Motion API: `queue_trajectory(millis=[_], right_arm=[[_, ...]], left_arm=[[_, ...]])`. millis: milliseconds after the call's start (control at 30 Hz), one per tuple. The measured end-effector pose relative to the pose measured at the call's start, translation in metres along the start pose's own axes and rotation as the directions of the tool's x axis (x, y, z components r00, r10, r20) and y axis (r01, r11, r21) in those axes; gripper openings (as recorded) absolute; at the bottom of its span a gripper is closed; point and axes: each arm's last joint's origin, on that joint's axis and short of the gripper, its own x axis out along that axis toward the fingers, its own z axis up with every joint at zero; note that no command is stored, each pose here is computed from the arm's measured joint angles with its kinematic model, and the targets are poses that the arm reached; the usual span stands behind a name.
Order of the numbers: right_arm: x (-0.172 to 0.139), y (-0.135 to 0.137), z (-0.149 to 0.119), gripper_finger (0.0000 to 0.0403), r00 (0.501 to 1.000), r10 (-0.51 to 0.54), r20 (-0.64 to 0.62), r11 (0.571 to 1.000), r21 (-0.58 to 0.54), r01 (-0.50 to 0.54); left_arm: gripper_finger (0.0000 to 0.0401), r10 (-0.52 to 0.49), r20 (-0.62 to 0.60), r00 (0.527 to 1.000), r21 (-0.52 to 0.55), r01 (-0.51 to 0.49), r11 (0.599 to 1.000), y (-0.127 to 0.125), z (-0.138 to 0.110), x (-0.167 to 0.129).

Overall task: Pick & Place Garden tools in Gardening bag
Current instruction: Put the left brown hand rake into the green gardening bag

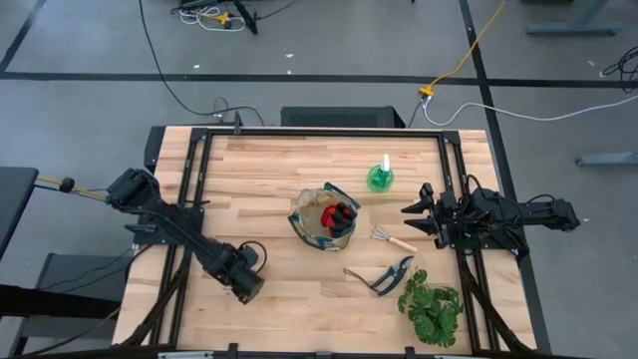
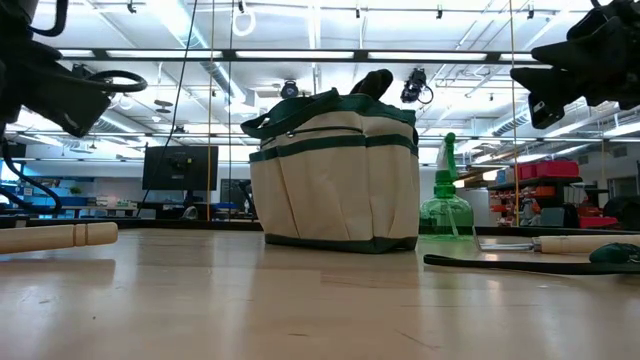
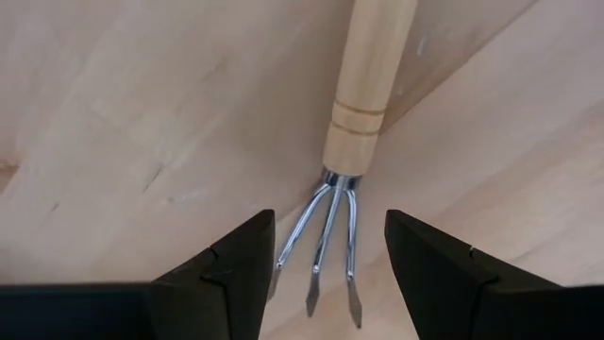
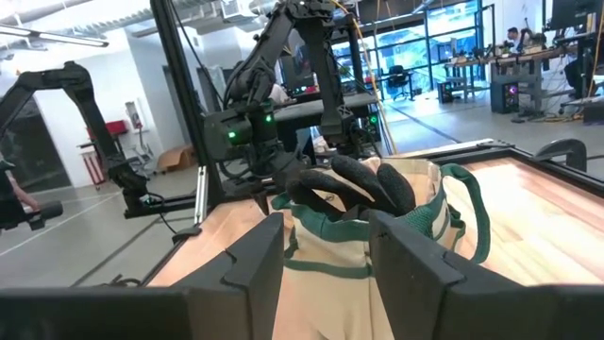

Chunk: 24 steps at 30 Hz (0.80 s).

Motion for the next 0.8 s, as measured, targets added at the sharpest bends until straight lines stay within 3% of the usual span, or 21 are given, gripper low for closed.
queue_trajectory(millis=[300, 667, 800], right_arm=[[0.0, 0.0, 0.0, 0.016, 1.0, 0.0, 0.0, 1.0, 0.0, 0.0], [0.0, 0.0, 0.0, 0.016, 1.0, 0.002, 0.0, 1.0, 0.0, -0.002], [0.0, 0.0, 0.0, 0.016, 1.0, 0.003, 0.0, 1.0, 0.0, -0.003]], left_arm=[[0.0208, 0.005, 0.007, 1.0, 0.018, -0.005, 1.0, -0.003, -0.004, 0.006], [0.0208, 0.041, -0.103, 0.994, 0.011, -0.04, 0.999, -0.009, -0.004, 0.026], [0.0186, 0.04, -0.108, 0.993, 0.011, -0.039, 0.999, -0.009, -0.004, 0.026]])
